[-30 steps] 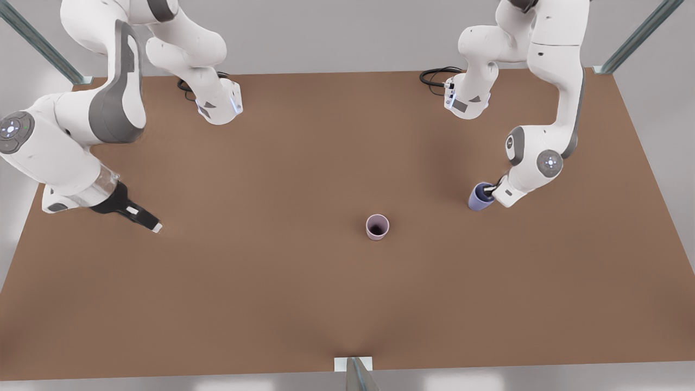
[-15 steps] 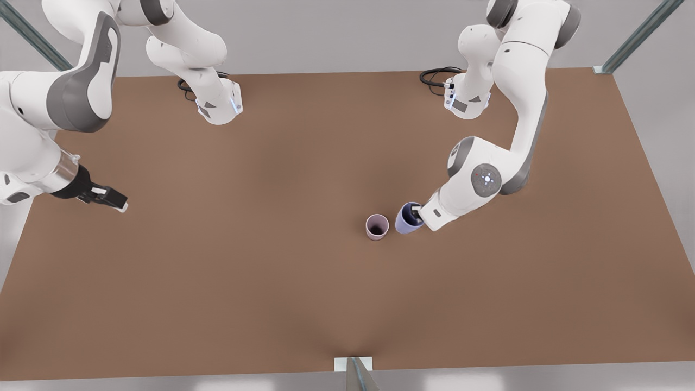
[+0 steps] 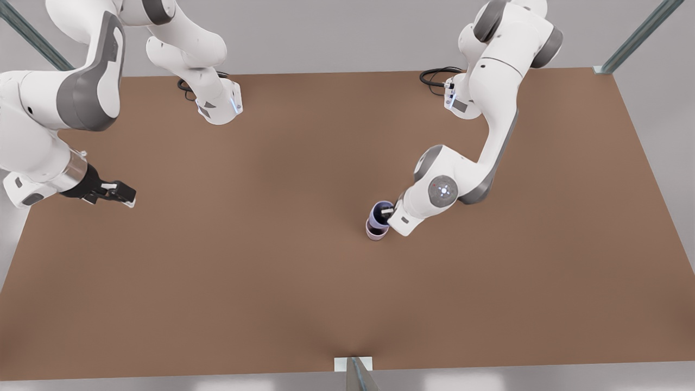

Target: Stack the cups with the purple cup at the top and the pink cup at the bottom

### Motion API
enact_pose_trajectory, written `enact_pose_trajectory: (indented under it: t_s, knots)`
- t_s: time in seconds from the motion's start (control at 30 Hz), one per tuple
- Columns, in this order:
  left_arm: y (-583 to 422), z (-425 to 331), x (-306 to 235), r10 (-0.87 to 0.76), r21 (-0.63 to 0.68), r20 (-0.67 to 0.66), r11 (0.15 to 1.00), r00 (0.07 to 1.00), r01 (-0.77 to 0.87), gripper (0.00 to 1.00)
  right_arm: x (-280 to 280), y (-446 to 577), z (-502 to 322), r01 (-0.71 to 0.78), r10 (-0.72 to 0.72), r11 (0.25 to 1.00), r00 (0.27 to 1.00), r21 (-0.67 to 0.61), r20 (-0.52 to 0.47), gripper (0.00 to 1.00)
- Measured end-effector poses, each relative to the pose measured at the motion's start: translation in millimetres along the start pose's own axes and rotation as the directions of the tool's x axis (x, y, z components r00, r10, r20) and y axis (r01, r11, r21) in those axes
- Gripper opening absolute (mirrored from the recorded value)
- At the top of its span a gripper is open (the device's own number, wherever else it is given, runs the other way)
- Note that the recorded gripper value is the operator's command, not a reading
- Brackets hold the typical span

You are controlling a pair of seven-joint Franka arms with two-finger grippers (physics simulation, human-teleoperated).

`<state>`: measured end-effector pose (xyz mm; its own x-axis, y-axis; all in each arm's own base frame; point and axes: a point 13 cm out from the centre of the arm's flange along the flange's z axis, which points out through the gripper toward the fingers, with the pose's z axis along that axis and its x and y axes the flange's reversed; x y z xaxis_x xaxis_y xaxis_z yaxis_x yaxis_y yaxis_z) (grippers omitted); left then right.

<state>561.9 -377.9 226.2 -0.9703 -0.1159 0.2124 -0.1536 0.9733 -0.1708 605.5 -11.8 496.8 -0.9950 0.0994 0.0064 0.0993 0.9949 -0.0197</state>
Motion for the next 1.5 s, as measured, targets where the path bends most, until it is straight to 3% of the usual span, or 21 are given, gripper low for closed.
enact_pose_trajectory:
  t_s: [0.7,0.73,0.77,1.13,1.2,1.27,1.5]
  knots:
    - [8,32,-13,-0.212,-0.02,-0.03,0.977,0.977,0.212,0.21,8,0,-1,0.07,-0.07,0.997,0.997,0.016,-0.035,1.0]
    - [8,34,-13,-0.218,-0.022,-0.032,0.976,0.975,0.217,0.34,8,0,-1,0.072,-0.071,0.997,0.997,0.016,-0.036,1.0]
    - [8,36,-13,-0.222,-0.022,-0.034,0.975,0.975,0.221,0.38,8,0,0,0.072,-0.071,0.997,0.997,0.015,-0.036,1.0]
    - [8,35,-13,-0.248,-0.022,-0.034,0.969,0.968,0.248,0.42,8,1,-1,0.085,-0.084,0.996,0.996,0.013,-0.035,1.0]
    - [6,30,-14,-0.25,-0.017,-0.029,0.968,0.968,0.25,0.63,8,1,-1,0.086,-0.086,0.996,0.996,0.013,-0.035,1.0]
    - [4,25,-14,-0.252,-0.012,-0.025,0.968,0.967,0.252,0.7,8,0,-1,0.086,-0.086,0.996,0.996,0.013,-0.034,1.0]
    - [-3,-2,-18,-0.255,0.002,-0.012,0.967,0.967,0.255,0.71,7,-1,0,0.086,-0.085,0.996,0.996,0.01,-0.033,1.0]
